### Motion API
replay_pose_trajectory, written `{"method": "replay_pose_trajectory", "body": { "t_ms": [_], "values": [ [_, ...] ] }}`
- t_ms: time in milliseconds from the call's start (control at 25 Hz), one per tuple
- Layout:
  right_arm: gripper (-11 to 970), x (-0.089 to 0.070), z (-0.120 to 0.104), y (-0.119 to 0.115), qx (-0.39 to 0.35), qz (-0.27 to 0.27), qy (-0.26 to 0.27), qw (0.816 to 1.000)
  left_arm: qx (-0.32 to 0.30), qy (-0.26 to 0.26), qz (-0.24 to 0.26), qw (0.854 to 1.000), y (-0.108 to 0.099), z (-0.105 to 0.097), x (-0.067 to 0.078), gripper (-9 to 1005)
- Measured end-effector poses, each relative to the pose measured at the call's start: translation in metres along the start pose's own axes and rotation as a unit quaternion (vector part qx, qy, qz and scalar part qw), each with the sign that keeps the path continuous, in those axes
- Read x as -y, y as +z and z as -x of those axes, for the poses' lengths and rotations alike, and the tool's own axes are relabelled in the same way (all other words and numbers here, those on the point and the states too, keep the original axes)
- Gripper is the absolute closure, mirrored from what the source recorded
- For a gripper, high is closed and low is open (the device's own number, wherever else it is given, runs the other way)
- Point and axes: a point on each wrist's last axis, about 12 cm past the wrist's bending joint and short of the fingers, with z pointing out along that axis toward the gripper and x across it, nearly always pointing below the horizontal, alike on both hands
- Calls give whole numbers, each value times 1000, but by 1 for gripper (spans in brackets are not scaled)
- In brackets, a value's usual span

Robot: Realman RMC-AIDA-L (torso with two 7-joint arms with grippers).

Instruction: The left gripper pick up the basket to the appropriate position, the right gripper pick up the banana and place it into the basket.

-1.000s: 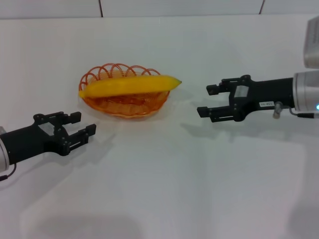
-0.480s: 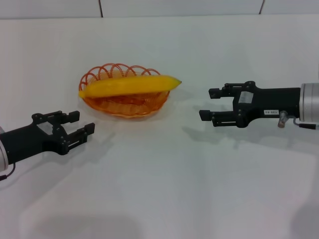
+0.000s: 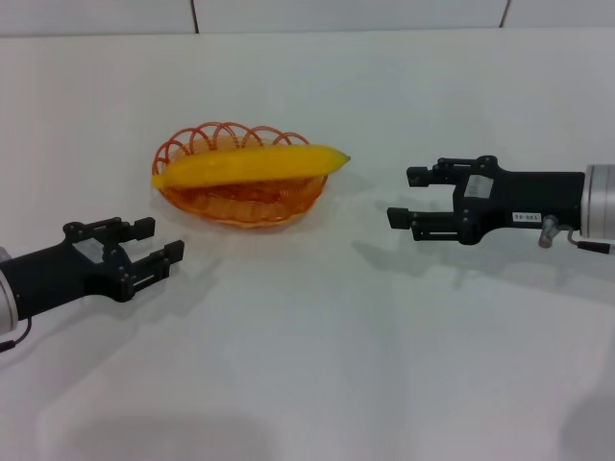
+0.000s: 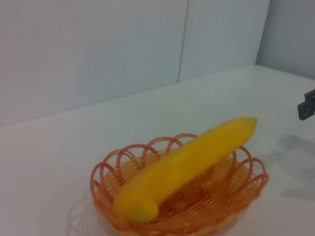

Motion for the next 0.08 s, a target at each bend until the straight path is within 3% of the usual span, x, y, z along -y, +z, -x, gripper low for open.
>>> {"method": "replay_pose_trajectory", "body": {
  "t_ms": [80],
  "values": [
    [219, 0, 0, 0, 0, 1, 1, 1000, 0, 0, 0, 1000, 0, 0, 0, 471]
  ]
}}
